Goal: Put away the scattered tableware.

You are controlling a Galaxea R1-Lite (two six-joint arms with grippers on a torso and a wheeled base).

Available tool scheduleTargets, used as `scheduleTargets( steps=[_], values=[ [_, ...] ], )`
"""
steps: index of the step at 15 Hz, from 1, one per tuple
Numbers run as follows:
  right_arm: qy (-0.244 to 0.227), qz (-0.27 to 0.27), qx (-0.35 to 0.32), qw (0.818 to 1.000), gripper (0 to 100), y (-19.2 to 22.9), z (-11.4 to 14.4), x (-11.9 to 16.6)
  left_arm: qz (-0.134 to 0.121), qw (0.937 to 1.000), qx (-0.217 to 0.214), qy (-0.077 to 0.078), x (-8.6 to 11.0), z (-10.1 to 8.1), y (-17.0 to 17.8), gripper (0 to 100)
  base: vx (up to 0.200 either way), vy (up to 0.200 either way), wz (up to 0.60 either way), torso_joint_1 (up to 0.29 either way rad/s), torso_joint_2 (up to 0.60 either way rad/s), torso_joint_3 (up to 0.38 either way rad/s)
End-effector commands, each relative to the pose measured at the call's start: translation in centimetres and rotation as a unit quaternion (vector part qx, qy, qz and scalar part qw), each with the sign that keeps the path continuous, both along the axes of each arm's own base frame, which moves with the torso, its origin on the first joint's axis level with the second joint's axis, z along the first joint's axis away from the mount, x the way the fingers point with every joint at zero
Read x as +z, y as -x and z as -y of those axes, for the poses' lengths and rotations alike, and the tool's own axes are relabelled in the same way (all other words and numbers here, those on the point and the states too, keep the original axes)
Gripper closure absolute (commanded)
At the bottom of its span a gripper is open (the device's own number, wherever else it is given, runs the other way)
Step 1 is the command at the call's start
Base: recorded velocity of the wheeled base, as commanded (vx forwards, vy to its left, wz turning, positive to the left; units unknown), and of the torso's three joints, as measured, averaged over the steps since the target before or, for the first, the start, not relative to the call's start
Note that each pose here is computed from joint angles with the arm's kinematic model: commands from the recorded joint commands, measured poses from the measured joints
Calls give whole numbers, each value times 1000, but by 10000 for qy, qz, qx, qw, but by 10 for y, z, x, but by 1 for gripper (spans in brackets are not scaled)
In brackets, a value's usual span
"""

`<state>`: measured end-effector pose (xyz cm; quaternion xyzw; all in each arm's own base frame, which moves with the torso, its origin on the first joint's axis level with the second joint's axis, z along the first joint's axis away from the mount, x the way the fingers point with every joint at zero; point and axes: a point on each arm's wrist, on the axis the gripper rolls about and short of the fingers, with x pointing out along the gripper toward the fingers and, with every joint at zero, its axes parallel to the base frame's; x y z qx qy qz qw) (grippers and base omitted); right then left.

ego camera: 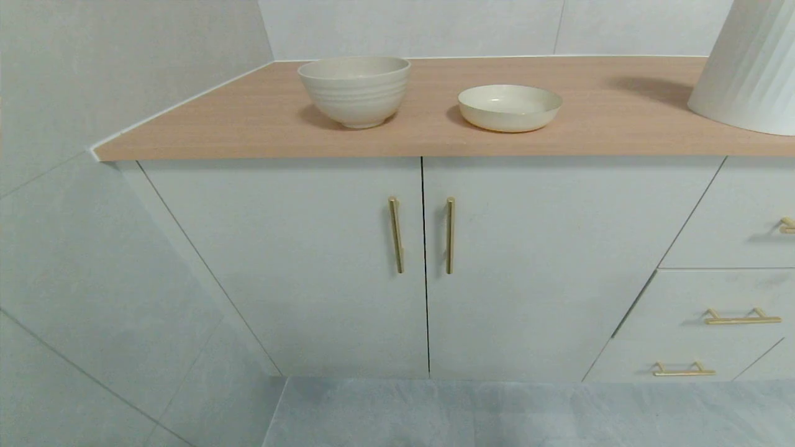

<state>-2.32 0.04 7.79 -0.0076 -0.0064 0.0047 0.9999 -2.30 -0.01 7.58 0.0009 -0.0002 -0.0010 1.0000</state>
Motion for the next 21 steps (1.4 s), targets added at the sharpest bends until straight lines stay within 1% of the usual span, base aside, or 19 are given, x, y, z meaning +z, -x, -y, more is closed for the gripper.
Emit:
scheduleTargets(
  steps=[1,2,3,5,6,7,8,9,10,11,12,14,15,16,17,19,21],
  values=[
    [-107,536,313,9980,0,7,-1,27,-2,10000,2,1,0,0,0,0,0,0,0,0,0,0],
    [-361,571,1129,9913,0,10,-4,51,-2,10000,2,1,0,0,0,0,0,0,0,0,0,0],
    [-351,278,1558,9868,0,5,-5,60,-2,10000,2,1,0,0,0,0,0,0,0,0,0,0],
    [-511,-870,2246,9692,0,-29,-9,73,-2,10000,2,1,0,0,0,0,0,0,0,0,0,0],
    [-603,-1291,2598,9551,0,-45,-11,80,-2,10000,2,1,0,0,0,0,0,0,0,0,0,0],
    [-647,-1499,2817,9455,0,-54,-13,84,-2,10000,2,1,0,0,0,0,0,0,0,0,0,0],
    [-705,-1979,3213,9234,0,-78,-19,91,-2,10000,2,1,0,0,0,0,0,0,0,0,0,0],
    [-668,-2452,3550,8997,0,-111,-32,95,-2,10000,2,1,0,0,0,0,0,0,0,0,0,0],
    [-578,-2608,3820,8847,0,-136,-47,98,-2,10000,2,1,0,0,0,0,0,0,0,0,0,0],
    [-539,-2618,3885,8818,0,-151,-55,99,-2,10000,2,1,0,0,0,0,0,0,0,0,0,0],
    [-519,-2480,3947,8832,0,-188,-72,100,-2,10000,2,1,0,0,0,0,0,0,0,0,0,0],
    [-694,-2118,3895,8937,0,-241,-92,99,-2,10000,2,1,0,0,0,0,0,0,0,0,0,0],
    [-757,-1932,3970,8940,0,-261,-103,99,-2,10000,2,1,0,0,0,0,0,0,0,0,0,0],
    [-751,-1848,4023,8935,0,-269,-109,98,-2,10000,2,1,0,0,0,0,0,0,0,0,0,0],
    [-749,-1633,4166,8911,0,-286,-125,100,-2,10000,2,1,0,0,0,0,0,0,0,0,0,0],
    [-866,-1382,4413,8824,0,-298,-156,113,-2,10000,2,1,0,0,0,0,0,0,0,0,0,0],
    [-848,-1172,4604,8758,0,-307,-187,122,-2,10000,2,1,0,0,0,0,0,0,0,0,0,0]
  ],
)
